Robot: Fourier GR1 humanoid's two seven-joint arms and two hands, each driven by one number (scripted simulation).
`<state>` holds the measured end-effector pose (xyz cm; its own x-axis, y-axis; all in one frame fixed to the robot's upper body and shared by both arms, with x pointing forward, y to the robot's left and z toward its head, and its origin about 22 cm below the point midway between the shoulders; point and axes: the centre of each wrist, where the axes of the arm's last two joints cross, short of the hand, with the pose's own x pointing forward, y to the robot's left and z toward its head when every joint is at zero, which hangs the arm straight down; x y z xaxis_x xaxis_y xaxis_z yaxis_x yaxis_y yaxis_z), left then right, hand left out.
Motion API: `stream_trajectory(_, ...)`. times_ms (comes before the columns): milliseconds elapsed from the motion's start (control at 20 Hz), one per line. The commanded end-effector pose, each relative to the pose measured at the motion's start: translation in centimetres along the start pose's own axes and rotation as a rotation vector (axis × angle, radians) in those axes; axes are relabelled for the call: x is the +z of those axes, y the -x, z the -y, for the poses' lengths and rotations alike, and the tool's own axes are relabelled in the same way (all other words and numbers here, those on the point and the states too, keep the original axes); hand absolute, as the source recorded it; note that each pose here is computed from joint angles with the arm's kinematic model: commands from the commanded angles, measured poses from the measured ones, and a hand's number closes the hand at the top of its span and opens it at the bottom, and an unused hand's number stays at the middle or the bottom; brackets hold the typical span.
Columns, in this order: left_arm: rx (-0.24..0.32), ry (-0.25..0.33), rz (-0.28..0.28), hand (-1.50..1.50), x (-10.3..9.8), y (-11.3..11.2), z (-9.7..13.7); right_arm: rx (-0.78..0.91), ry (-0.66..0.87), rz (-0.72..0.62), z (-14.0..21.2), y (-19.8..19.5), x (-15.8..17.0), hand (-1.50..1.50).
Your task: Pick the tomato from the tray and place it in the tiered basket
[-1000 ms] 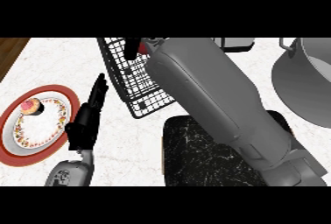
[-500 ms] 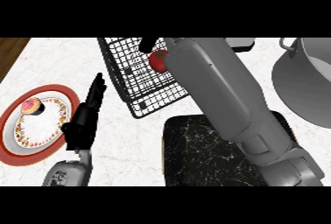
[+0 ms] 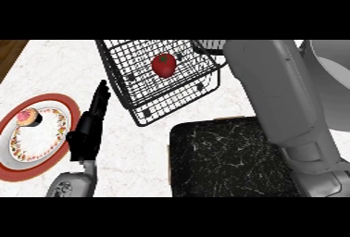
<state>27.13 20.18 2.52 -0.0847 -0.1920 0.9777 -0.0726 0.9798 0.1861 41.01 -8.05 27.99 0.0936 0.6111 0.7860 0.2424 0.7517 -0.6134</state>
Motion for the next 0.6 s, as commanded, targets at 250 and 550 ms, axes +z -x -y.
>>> stream_trajectory(250,0.021,-0.04,-0.017,0.0,1.1,0.9,-1.1,-0.225,0.085,-0.084,10.3,10.9,0.3,-1.5)
stream_trajectory(550,-0.007,-0.043,-0.006,0.0,1.3,1.8,-1.0,-0.231,0.036,-0.045,18.3,18.6,3.5,-1.5)
